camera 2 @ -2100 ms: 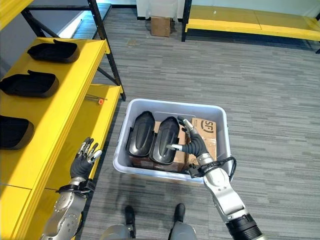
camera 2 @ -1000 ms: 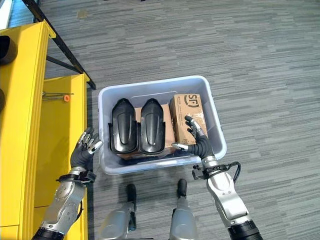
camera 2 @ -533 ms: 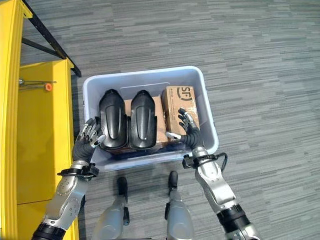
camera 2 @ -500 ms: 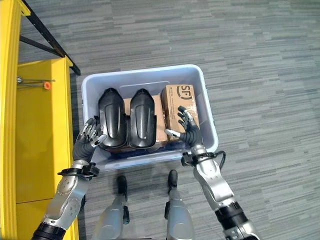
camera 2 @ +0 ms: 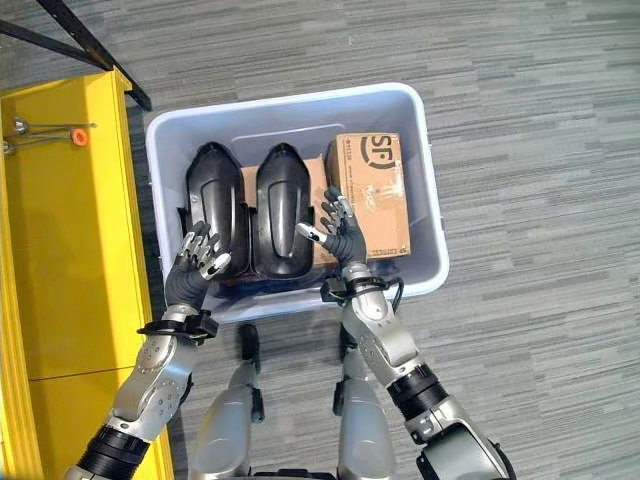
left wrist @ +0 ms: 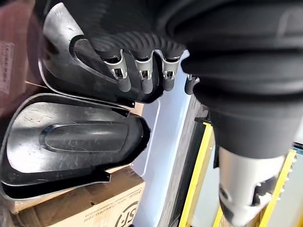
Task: Move parts from the plastic box to the shelf.
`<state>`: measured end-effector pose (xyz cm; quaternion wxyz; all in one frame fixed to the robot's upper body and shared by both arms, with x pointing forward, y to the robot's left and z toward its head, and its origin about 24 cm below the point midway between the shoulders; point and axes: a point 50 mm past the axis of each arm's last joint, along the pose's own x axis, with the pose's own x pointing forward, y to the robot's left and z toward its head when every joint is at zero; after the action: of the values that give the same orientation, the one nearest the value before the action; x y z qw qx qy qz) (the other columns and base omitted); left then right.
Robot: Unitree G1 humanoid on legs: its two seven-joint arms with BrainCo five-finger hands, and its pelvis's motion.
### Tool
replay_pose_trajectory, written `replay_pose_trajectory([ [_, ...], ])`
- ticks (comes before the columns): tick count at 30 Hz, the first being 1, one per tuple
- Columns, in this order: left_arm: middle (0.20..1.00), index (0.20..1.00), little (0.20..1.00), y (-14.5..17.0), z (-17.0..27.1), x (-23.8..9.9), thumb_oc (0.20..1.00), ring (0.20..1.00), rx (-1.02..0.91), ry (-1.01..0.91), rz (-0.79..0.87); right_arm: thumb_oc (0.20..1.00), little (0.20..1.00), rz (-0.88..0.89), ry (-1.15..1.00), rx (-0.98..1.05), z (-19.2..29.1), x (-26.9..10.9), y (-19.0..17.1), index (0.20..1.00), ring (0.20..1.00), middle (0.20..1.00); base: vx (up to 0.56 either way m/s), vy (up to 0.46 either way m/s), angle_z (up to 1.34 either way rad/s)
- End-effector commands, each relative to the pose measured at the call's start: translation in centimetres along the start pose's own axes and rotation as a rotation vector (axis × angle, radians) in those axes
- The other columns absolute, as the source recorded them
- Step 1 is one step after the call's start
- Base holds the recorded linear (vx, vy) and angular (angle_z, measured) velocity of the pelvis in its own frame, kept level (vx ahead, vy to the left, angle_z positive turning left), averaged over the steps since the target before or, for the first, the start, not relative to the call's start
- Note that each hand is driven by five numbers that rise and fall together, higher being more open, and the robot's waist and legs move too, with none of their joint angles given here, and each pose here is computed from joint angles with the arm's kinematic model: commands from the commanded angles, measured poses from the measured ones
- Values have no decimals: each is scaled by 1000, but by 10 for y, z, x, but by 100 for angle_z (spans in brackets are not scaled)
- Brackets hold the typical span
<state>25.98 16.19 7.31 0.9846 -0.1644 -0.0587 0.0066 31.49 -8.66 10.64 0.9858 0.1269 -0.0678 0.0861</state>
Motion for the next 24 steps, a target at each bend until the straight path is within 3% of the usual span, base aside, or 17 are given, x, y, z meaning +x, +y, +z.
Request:
replay_pose_trajectory([
  [1, 1000, 1000, 1000, -10, 22, -2, 1000, 1000, -19, -118, -37, 1000, 1000, 12, -91, 79, 18, 10, 17, 1000, 1000, 1000, 0, 0, 0],
  [24, 1000, 1000, 1000, -23, 31, 6, 1000, 1000, -39, -178, -64, 1000, 1000, -173, -151, -133, 32, 35, -5, 1000, 1000, 1000, -8, 3, 3],
])
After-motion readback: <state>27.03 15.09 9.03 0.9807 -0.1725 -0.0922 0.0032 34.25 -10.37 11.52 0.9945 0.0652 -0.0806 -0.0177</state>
